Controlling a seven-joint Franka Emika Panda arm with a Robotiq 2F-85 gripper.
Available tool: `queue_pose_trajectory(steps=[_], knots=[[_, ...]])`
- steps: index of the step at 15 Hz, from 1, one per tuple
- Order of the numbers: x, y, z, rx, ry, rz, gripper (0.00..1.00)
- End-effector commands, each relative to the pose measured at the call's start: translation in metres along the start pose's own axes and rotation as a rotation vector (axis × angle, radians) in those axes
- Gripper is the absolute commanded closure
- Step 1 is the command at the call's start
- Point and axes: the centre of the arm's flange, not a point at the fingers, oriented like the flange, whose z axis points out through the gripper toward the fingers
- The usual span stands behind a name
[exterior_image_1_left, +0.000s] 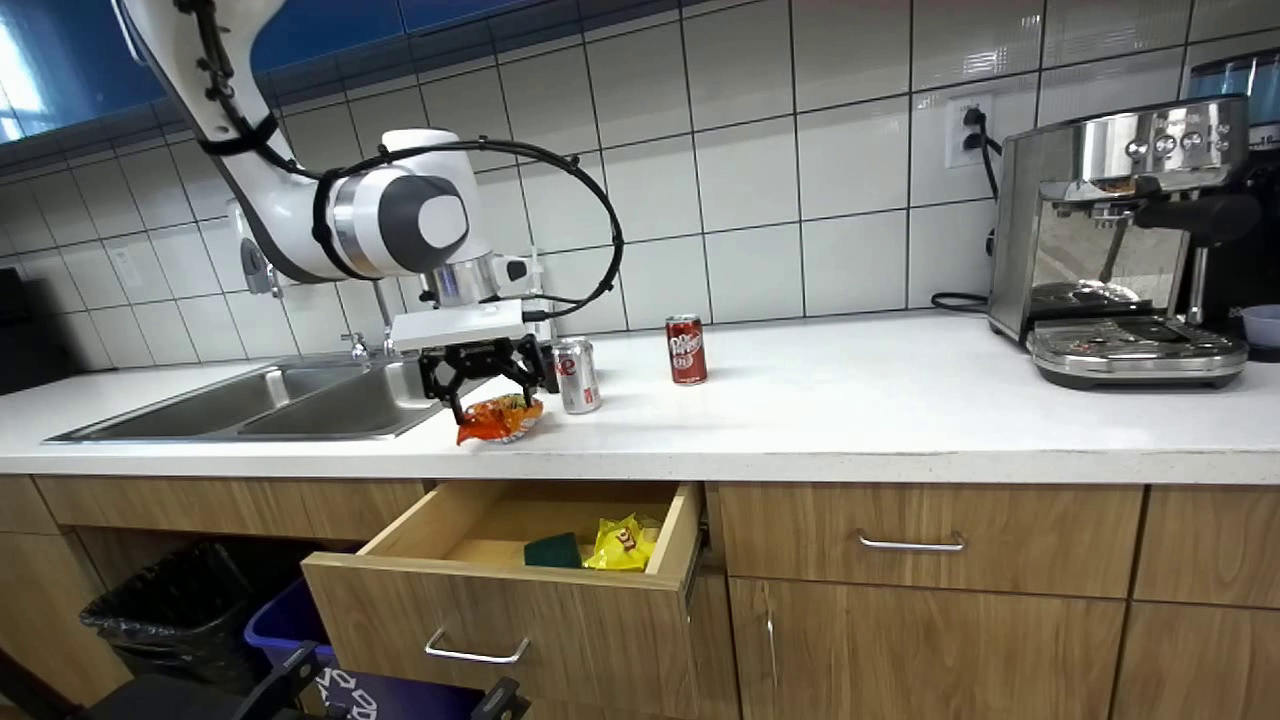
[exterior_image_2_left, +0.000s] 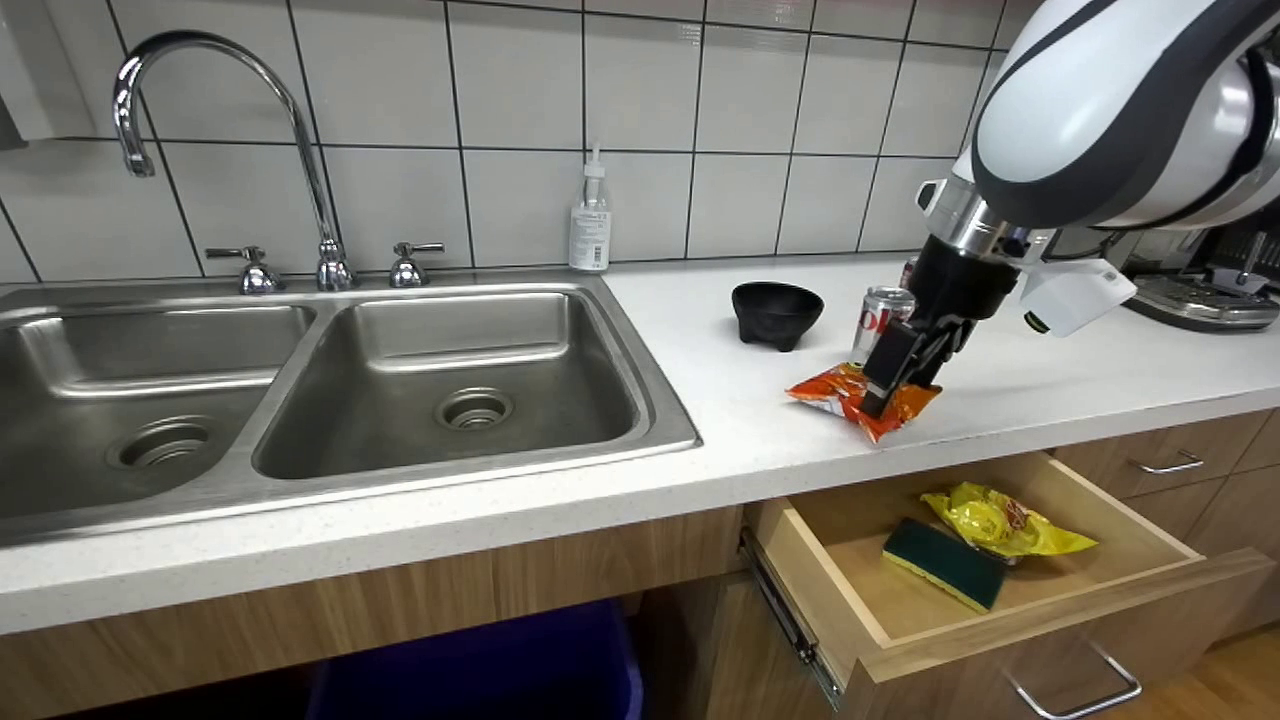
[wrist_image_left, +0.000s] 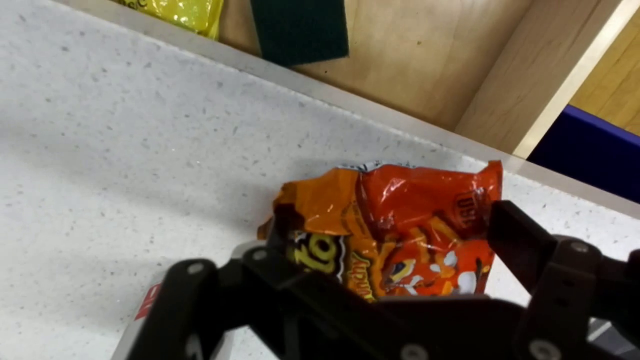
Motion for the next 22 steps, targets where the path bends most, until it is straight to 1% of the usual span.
queue_pose_trajectory(steps=[1, 11, 16, 19, 22], knots=[[-0.022, -0.001, -0.017, 0.017, -0.046, -0.031, 0.00], [-0.044, 0.000, -0.033, 0.048, -0.099, -0.051, 0.00], [-0.064, 0.009, -0.027, 0.091, -0.179, -0.047, 0.00], [-0.082, 0.004, -0.019, 0.102, -0.214, -0.026, 0.00], [-0.098, -0.012, -0.014, 0.121, -0.244, -0.013, 0.00]])
